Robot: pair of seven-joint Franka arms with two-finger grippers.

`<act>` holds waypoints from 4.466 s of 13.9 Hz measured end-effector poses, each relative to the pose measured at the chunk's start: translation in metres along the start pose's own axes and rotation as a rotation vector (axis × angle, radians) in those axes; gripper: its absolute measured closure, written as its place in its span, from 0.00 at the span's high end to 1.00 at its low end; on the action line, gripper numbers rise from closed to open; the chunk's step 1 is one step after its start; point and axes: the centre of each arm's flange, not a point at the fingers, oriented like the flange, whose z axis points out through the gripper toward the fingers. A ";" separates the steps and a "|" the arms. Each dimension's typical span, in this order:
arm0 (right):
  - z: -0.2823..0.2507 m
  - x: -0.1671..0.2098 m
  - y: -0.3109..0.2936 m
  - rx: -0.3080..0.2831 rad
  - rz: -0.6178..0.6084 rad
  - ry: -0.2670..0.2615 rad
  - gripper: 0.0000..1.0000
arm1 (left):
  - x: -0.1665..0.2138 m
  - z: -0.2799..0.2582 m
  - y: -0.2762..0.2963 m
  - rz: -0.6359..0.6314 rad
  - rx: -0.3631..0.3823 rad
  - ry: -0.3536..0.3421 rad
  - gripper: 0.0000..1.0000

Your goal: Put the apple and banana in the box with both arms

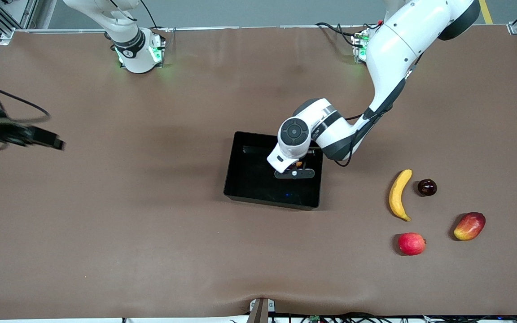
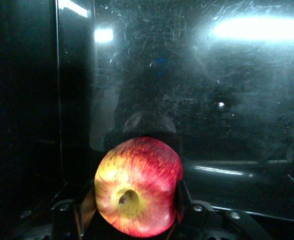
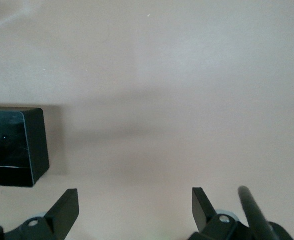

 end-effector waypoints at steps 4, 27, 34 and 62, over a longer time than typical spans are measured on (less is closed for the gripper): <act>-0.051 -0.058 0.011 -0.007 -0.020 0.008 1.00 | 0.011 -0.016 -0.005 -0.016 -0.008 0.026 0.99; -0.022 -0.105 0.014 -0.103 -0.078 0.021 1.00 | 0.116 0.000 -0.373 0.427 0.066 0.091 0.97; -0.022 -0.105 0.014 -0.103 -0.077 0.020 1.00 | 0.112 0.037 -0.370 0.453 0.035 0.081 0.66; -0.020 -0.105 0.002 -0.099 -0.101 0.024 1.00 | -0.012 -0.104 0.072 0.340 -0.002 0.272 0.34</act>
